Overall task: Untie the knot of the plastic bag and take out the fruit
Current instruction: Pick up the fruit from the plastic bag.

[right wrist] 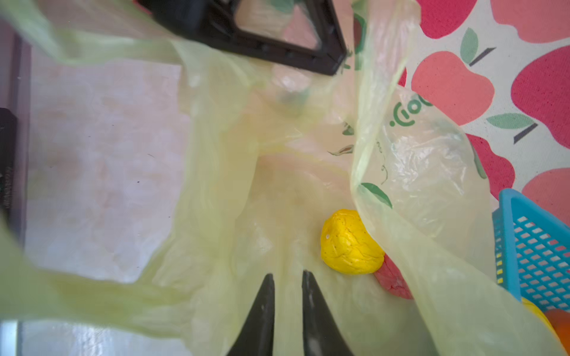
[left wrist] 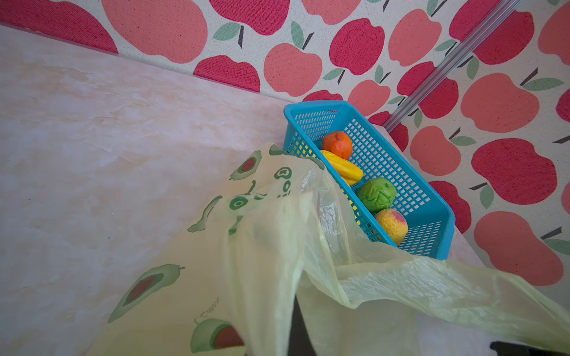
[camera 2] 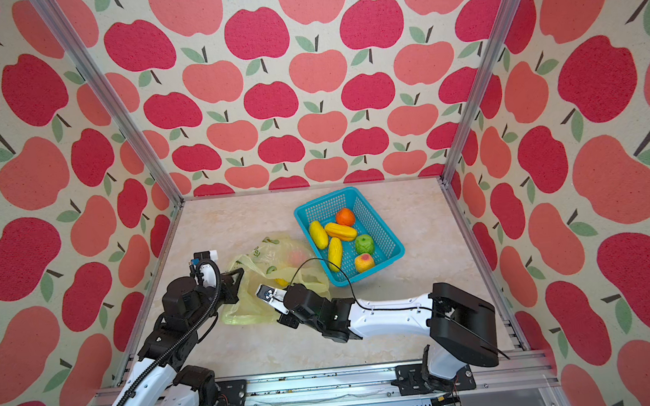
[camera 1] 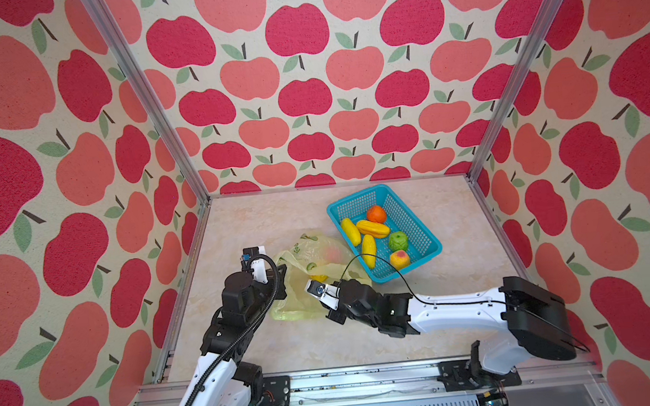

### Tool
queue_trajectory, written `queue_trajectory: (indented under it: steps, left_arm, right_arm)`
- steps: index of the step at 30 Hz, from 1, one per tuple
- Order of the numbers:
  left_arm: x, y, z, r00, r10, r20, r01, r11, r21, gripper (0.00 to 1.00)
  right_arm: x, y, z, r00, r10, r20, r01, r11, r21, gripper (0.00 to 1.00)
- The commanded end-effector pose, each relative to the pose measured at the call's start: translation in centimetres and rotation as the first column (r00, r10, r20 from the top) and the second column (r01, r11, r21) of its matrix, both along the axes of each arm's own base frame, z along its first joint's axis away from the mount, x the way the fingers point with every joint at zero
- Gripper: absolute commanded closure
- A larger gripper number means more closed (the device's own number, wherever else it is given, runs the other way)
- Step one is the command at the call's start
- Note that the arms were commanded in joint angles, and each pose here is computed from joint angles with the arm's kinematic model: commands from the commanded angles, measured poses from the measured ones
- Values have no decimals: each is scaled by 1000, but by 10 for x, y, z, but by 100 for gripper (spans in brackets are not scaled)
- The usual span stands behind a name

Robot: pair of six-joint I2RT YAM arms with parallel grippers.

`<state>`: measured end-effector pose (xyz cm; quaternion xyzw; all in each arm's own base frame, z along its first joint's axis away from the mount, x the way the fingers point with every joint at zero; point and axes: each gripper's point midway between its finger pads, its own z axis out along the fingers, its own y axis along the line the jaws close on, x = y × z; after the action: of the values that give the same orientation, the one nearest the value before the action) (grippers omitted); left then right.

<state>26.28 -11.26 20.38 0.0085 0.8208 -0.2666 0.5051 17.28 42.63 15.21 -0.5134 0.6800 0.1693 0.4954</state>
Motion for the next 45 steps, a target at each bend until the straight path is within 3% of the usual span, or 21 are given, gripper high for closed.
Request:
queue_trajectory:
  steps: [1,6,8,12,15,27,32,36,45]
  left_arm:
    - [2,-1,7,1000,-6,4,6,1000,-3,100]
    - [2,0,7,1000,0,9,1,1000,-2,100]
    - [2,0,6,1000,0,5,0,1000,-1,100]
    - [2,-1,7,1000,-8,5,8,1000,-4,100]
    - [1,-1,9,1000,-7,13,7,1000,-7,100]
    - [0,0,10,1000,-6,17,6,1000,-6,100]
    - [2,-2,7,1000,-11,4,11,1000,-1,100]
    - [2,0,7,1000,-6,6,6,1000,1,100]
    - [2,-1,6,1000,-6,3,6,1000,1,100]
  right_arm:
    - [16,0,-16,996,-58,-63,60,998,28,82]
    - [43,-1,-41,984,-161,-80,159,987,-31,70]
    - [64,-7,-50,970,-231,-72,226,972,-66,57]
    - [86,-9,-60,947,-312,-76,305,948,-92,15]
    - [99,-7,-63,931,-357,-76,350,932,-96,1]
    - [133,12,-101,897,-418,-145,397,905,-154,1]
    - [132,17,-101,898,-408,-165,382,909,-168,23]
    - [127,15,-81,904,-389,-176,372,920,-125,40]
    - [94,-1,-7,939,-304,-163,310,951,10,58]
